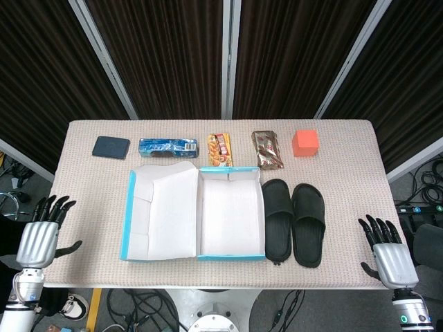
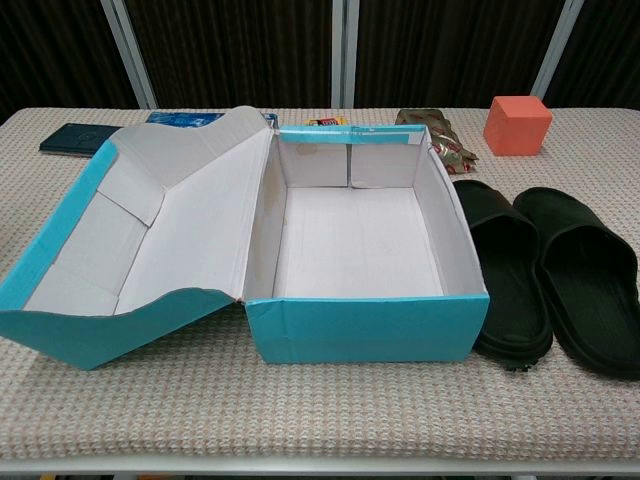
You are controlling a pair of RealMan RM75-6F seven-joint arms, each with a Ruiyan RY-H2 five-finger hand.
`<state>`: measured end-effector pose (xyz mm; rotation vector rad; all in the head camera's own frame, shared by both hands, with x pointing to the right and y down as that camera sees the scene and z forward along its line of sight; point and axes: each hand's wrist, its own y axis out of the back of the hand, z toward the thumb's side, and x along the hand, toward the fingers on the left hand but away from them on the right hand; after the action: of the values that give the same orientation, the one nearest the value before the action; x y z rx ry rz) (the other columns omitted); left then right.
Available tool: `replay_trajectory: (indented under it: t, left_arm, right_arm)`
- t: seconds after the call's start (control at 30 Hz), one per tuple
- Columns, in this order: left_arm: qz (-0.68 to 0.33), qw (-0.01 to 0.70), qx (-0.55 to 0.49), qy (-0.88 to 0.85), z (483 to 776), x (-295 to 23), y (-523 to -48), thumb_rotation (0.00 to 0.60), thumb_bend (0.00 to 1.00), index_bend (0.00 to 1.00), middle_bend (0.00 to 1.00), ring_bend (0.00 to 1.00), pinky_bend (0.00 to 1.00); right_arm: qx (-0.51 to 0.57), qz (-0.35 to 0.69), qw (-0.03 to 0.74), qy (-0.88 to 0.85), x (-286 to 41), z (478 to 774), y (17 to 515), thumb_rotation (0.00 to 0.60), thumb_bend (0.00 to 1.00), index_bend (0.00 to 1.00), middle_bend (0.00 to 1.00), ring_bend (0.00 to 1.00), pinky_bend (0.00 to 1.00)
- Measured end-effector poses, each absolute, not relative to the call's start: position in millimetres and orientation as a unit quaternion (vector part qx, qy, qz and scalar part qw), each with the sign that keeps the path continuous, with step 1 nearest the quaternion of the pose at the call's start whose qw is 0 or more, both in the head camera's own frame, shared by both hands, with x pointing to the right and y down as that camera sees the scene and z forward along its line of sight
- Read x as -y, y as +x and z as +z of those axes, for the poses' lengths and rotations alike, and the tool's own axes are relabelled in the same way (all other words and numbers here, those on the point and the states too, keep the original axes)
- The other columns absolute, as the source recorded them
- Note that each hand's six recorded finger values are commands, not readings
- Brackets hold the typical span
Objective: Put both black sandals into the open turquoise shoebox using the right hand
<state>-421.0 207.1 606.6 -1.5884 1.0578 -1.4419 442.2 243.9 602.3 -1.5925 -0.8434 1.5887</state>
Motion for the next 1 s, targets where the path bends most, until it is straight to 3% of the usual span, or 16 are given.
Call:
replay_trajectory:
  t: [0.6, 1.0]
  left_arm:
    - [-0.560, 0.367, -0.405, -0.623, 607.3, -207.3, -417.9, 0.600, 0.09, 0.16, 0.10, 0.03, 0.04]
    - [-0.556, 0.367, -0.408, -0.624, 607.4, -207.1, -417.8, 0.600, 0.09, 0.16, 0.10, 0.03, 0.04]
  right_arm:
    - [0.325, 0.614, 0.324, -0.642, -233.3, 602.1, 439.9, 0.600, 0.06, 0.00, 0.00, 0.00, 0.00]
    - [0.300, 0.601, 0.316, -0.670, -183.0, 603.0, 423.1, 0.600, 0.06, 0.00, 0.00, 0.00, 0.00]
